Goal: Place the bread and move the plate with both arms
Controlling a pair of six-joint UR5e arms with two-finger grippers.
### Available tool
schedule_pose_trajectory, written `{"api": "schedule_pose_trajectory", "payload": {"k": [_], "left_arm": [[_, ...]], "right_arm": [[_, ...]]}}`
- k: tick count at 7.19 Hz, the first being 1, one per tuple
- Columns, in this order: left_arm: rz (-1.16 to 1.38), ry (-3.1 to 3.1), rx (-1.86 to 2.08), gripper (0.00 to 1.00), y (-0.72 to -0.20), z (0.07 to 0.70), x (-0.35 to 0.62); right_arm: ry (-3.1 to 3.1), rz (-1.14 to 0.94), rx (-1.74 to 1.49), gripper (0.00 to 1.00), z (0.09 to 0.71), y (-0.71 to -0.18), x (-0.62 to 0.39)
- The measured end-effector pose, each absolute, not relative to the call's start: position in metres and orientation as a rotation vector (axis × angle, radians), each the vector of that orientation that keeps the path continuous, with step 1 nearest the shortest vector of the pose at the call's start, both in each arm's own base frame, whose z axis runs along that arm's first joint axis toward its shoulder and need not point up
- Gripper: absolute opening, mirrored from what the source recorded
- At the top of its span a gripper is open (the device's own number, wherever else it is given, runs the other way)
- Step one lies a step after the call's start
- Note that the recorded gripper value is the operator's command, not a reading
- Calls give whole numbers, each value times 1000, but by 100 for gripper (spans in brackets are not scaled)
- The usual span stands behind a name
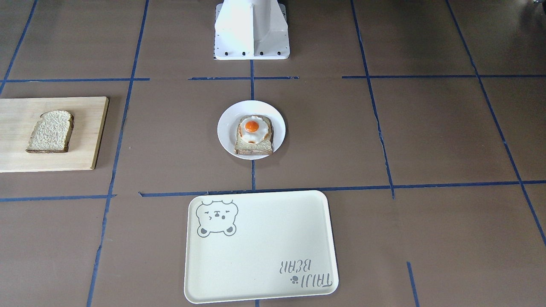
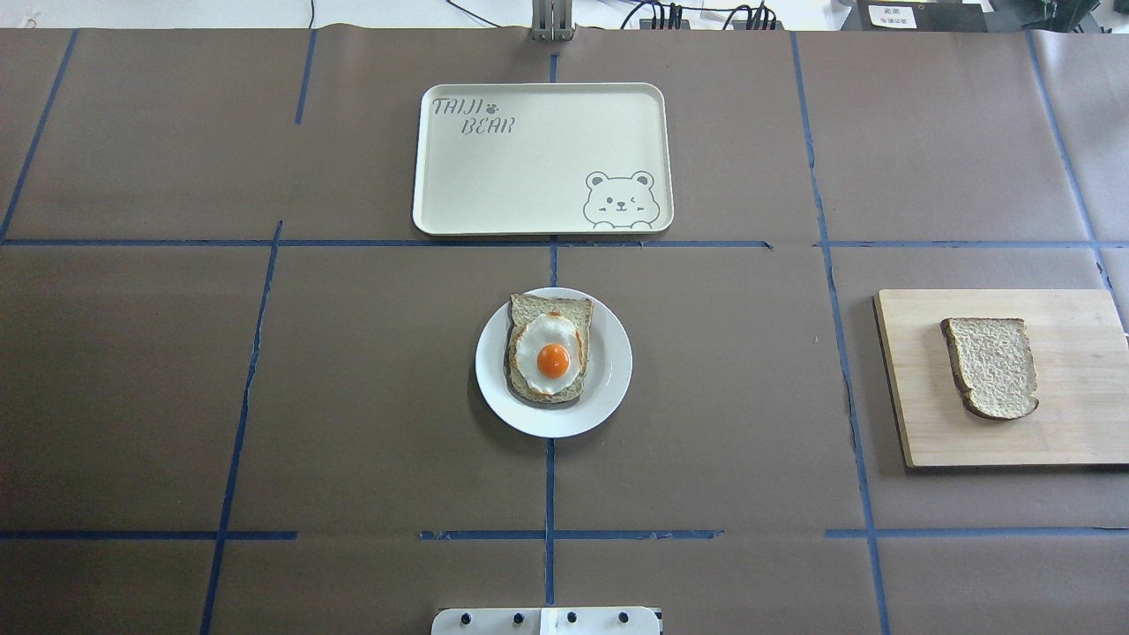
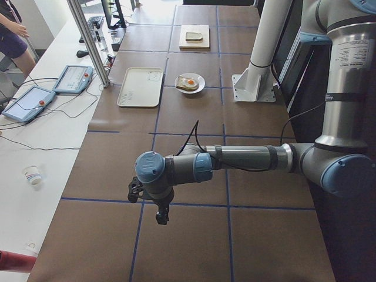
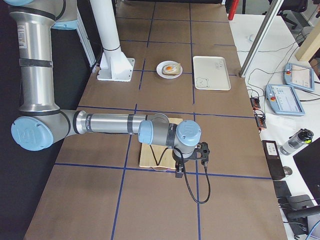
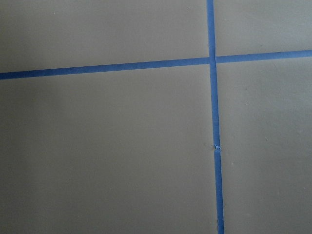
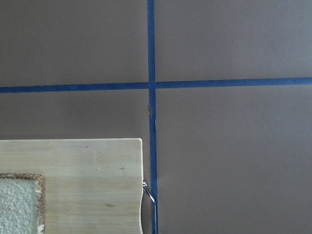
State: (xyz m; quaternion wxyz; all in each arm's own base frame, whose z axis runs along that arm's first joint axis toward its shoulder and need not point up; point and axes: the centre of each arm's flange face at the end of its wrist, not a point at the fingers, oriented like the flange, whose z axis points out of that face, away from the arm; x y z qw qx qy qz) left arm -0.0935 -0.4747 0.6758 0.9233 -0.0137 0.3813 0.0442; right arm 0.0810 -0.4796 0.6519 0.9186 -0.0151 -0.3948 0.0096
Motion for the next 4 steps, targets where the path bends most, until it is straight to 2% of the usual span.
{"api": "schedule_pose_trajectory", "payload": {"k": [4], "left_arm": [[92, 782, -25, 100, -475, 674, -93]], "right_arm": [[-812, 20, -33, 100, 654, -479, 81]]}}
